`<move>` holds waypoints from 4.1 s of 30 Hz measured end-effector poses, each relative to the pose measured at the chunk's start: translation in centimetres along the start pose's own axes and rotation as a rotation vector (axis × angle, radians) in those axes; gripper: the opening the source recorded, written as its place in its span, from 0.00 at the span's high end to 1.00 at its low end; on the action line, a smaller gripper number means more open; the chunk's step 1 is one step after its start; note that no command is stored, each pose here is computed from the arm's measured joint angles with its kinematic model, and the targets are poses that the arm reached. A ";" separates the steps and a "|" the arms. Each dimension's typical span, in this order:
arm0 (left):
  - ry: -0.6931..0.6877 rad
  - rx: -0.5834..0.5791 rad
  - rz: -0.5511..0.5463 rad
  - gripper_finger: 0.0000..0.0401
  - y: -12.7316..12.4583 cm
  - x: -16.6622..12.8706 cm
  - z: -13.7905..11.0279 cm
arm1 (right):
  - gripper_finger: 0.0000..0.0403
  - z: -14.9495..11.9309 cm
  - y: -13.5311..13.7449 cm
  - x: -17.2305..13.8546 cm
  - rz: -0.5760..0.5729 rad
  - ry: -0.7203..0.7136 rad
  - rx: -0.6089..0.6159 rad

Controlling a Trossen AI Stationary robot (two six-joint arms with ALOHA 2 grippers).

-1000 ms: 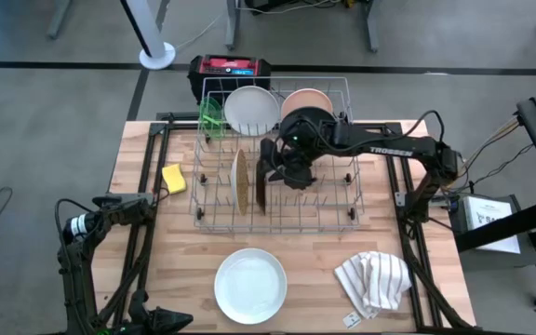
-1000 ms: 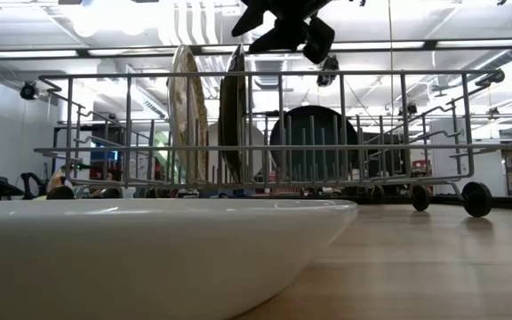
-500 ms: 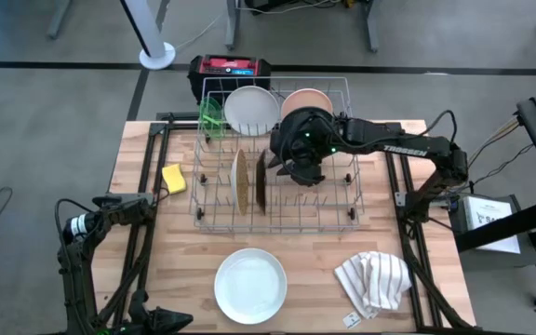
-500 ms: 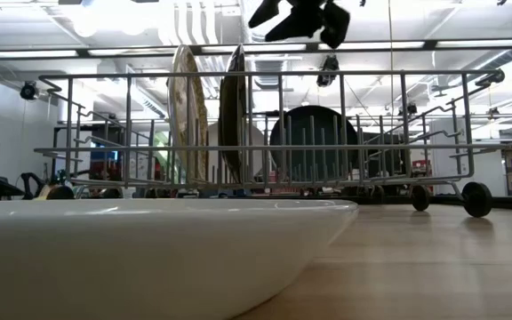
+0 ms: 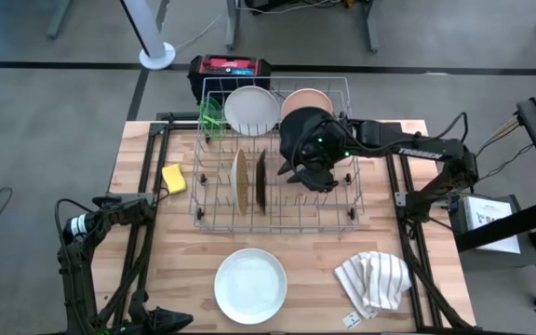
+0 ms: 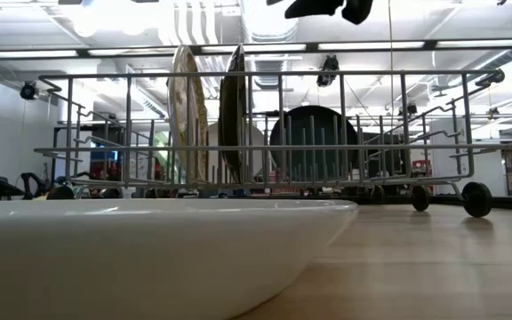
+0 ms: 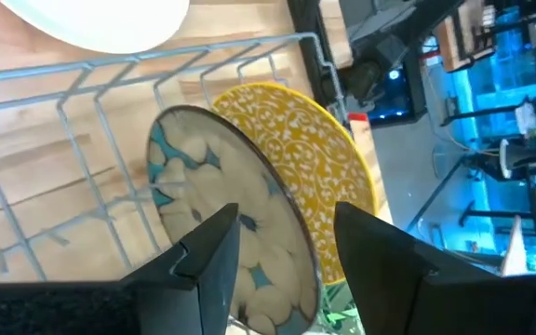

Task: Sort dishes
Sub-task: Put the white plate into the dish rack

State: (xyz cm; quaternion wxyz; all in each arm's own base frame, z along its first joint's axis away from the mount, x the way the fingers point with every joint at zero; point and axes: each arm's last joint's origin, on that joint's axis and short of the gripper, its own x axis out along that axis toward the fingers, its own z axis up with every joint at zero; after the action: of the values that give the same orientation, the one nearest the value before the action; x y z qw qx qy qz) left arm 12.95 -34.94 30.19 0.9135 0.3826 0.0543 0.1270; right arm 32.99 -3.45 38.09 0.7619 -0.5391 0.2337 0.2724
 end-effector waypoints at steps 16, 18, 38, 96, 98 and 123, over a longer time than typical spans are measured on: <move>0.000 -0.006 0.000 1.00 0.0 0.0 0.0 | 0.55 0.8 0.2 0.2 0.009 -0.016 0.005; 0.000 -0.006 0.000 1.00 0.0 0.0 0.0 | 0.55 0.8 0.2 0.2 0.009 -0.016 0.005; 0.000 -0.005 0.000 1.00 0.0 0.0 0.0 | 0.54 1.7 0.7 -0.4 0.036 -0.028 0.001; 0.735 -0.616 -0.192 1.00 -4.7 1.9 -6.7 | 0.55 19.9 17.8 7.0 0.165 0.426 1.753; 0.736 -0.608 -0.189 1.00 -5.1 1.9 -7.4 | 0.55 20.1 18.3 8.0 0.153 0.441 1.780; 0.731 -0.592 -0.157 1.00 -8.7 2.4 -16.0 | 0.55 20.5 22.4 18.2 -0.135 0.412 2.024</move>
State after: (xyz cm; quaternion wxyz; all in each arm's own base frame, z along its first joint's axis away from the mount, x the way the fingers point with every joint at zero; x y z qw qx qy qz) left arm 13.74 -29.17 12.77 0.9111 0.0310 0.3623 0.1939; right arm 32.84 25.02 17.09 0.8175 0.3057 0.4485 -0.1924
